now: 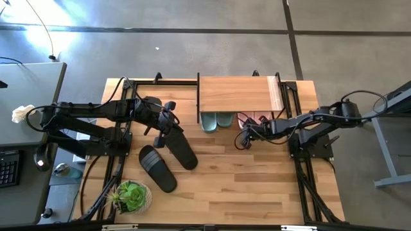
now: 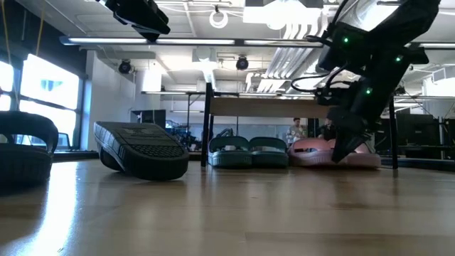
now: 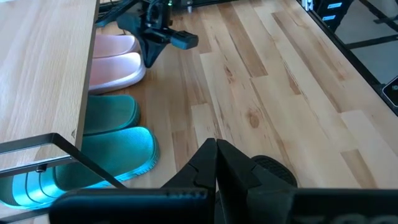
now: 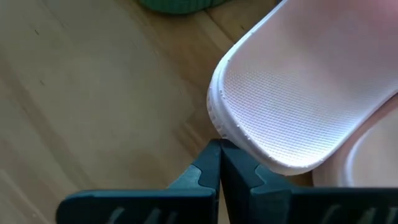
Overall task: Pick and place slides into the shelf
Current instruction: Put the pink slide under the shelf, then adjust the pair of green slides
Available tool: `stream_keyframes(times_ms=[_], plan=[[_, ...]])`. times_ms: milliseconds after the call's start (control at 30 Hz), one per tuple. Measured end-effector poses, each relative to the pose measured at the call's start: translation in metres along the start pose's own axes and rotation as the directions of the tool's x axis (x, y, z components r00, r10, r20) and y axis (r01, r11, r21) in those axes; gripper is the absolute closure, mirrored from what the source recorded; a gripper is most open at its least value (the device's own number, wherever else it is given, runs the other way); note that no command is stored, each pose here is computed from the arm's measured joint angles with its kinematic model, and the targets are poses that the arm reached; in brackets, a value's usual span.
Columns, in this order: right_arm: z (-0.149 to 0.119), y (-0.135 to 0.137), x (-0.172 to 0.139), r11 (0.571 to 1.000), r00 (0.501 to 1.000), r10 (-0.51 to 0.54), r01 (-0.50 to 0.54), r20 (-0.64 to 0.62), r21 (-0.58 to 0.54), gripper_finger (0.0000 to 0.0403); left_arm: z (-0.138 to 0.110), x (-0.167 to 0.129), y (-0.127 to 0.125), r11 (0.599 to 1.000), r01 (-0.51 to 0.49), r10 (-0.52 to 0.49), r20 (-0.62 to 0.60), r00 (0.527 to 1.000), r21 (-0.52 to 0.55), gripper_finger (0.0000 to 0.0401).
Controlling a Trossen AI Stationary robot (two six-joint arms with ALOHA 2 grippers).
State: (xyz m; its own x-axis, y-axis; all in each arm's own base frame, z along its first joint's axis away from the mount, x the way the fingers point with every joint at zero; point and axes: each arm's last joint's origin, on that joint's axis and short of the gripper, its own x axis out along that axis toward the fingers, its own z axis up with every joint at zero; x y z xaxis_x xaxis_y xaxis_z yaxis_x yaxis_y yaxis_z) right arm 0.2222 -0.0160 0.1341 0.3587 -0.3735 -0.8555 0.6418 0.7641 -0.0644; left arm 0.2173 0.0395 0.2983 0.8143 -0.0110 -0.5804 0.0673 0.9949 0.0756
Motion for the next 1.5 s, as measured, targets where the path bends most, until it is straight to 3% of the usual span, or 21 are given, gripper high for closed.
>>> stream_keyframes(times_ms=[333, 700, 800, 867, 933, 1167, 1333, 1500], plan=[[0.008, -0.007, 0.004, 0.998, 1.000, 0.002, -0.003, 0.020, 0.056, 0.0403, 0.000, 0.000, 0.000, 1.000, 0.000, 0.000, 0.000, 1.000, -0.008, 0.0400], [0.003, 0.007, -0.003, 0.998, 0.998, 0.056, -0.056, 0.012, 0.004, 0.0403, 0.000, 0.000, 0.000, 1.000, 0.000, 0.000, 0.000, 1.000, -0.009, 0.0400], [0.011, 0.027, -0.011, 0.982, 0.973, 0.183, -0.173, 0.137, -0.080, 0.0403, 0.000, 0.000, 0.000, 1.000, 0.000, 0.000, -0.001, 1.000, -0.008, 0.0400], [0.020, 0.044, -0.015, 0.957, 0.920, 0.286, -0.258, 0.267, -0.135, 0.0403, 0.000, 0.000, 0.000, 1.000, 0.000, 0.000, -0.001, 1.000, -0.008, 0.0400], [0.023, 0.056, -0.013, 0.942, 0.885, 0.327, -0.277, 0.332, -0.189, 0.0403, 0.000, 0.000, 0.000, 1.000, -0.003, 0.003, -0.002, 1.000, -0.008, 0.0400], [0.015, 0.077, 0.022, 0.949, 0.889, 0.273, -0.187, 0.368, -0.253, 0.0403, 0.000, 0.000, 0.000, 1.000, -0.008, 0.008, -0.004, 1.000, -0.009, 0.0400], [0.035, 0.107, 0.035, 0.949, 0.882, 0.196, -0.060, 0.429, -0.310, 0.0403, 0.000, 0.000, 0.000, 1.000, -0.011, 0.011, -0.004, 1.000, -0.009, 0.0400], [0.053, 0.132, 0.044, 0.941, 0.897, 0.049, 0.106, 0.440, -0.322, 0.0403, 0.000, 0.000, 0.000, 1.000, -0.011, 0.011, -0.004, 1.000, -0.017, 0.0400]])
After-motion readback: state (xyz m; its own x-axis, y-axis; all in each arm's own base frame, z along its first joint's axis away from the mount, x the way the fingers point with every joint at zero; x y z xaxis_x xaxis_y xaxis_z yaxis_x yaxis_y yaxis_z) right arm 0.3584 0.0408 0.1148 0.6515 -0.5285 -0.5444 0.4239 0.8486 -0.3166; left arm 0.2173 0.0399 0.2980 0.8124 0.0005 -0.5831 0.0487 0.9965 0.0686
